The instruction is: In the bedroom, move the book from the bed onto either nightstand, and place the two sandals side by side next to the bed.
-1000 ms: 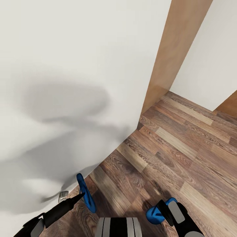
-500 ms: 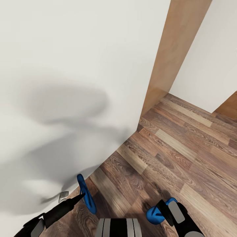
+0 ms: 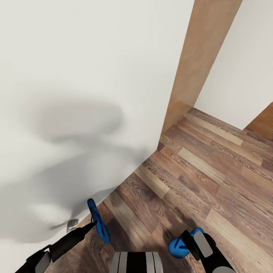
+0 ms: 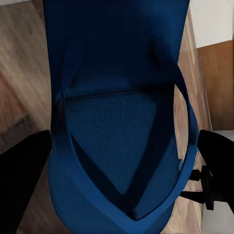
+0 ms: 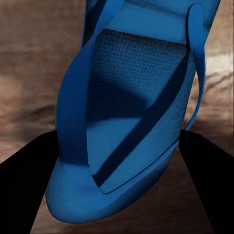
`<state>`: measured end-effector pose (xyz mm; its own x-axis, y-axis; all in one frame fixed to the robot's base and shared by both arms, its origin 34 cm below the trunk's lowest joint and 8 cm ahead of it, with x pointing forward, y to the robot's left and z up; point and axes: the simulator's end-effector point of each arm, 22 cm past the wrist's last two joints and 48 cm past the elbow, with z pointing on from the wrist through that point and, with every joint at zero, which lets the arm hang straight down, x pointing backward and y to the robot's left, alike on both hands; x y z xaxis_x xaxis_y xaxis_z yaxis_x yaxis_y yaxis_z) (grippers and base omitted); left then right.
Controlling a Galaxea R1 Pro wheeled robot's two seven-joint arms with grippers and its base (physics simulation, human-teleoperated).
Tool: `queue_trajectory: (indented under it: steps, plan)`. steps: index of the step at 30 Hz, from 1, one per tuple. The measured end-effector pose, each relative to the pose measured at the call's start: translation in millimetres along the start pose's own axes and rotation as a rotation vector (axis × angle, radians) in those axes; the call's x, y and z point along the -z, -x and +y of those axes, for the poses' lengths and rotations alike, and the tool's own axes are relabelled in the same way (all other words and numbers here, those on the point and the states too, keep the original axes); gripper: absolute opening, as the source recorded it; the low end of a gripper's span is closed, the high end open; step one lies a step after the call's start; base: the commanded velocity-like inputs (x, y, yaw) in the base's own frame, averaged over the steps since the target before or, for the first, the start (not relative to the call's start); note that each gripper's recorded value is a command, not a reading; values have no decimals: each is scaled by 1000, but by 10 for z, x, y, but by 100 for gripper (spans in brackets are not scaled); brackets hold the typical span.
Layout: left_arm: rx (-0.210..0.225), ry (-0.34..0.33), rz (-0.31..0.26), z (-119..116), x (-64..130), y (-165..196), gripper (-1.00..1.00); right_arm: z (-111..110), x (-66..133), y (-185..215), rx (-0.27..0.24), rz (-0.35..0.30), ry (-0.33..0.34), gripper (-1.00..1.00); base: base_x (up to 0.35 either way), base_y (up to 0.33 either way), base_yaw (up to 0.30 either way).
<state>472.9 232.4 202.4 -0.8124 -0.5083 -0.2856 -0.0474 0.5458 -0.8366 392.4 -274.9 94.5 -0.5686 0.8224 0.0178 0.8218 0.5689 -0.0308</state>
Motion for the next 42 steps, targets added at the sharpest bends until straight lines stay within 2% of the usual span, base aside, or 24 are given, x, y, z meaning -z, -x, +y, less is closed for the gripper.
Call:
queue_trajectory:
  steps: [25,36,42]
  plan:
    - [0,1,0,1,1,2,-100,-5,2,5,0,-1,0,-100,-93,0,0]
    - [-29,-21,-26,-163,13,160,-100,148,165,108,0,-28,42,-100,0,0,0]
    - [-29,-21,-26,-163,16,162,-100,157,166,104,2,-27,44,-100,0,0,0]
